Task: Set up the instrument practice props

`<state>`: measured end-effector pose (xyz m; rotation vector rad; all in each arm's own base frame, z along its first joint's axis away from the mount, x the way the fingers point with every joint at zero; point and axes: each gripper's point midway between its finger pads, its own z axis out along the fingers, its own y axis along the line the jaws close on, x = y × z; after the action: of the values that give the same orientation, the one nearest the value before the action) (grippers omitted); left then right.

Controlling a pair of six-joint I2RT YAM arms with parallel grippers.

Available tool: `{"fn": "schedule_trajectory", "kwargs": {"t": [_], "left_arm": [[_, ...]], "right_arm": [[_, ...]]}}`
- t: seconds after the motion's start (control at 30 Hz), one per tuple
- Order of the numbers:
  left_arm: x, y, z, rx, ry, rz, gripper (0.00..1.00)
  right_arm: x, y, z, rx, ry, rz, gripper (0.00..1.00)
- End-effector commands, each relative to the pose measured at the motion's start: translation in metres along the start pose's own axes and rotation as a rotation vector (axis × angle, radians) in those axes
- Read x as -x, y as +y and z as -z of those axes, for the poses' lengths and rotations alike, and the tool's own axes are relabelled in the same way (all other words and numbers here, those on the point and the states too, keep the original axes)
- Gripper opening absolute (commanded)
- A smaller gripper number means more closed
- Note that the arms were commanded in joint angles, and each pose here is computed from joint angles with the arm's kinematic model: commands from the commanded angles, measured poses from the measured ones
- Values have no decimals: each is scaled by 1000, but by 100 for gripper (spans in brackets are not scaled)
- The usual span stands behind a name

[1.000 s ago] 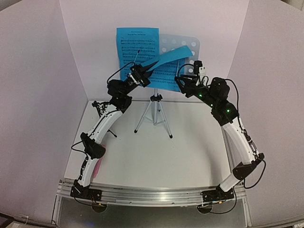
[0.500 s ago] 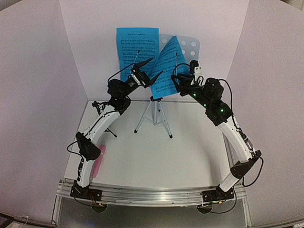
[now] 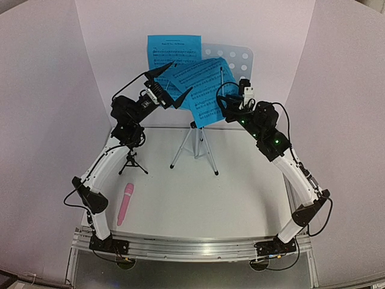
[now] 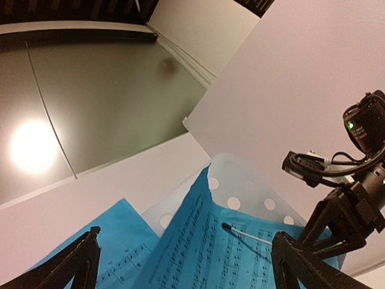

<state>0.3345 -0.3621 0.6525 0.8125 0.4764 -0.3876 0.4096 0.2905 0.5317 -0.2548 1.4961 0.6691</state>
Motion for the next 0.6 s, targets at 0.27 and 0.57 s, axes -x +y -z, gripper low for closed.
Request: {"fn": "schedule_trajectory", "kwargs": {"t": [0.27,0.57], "left_arm": [[16,-10,71,20,261,427,99],[-59,-98,149,7,600,992,70]], "right_arm": [[14,-2,7,-32,-69,-8,36],[13,-2,0,-34,-77,1,27]]}}
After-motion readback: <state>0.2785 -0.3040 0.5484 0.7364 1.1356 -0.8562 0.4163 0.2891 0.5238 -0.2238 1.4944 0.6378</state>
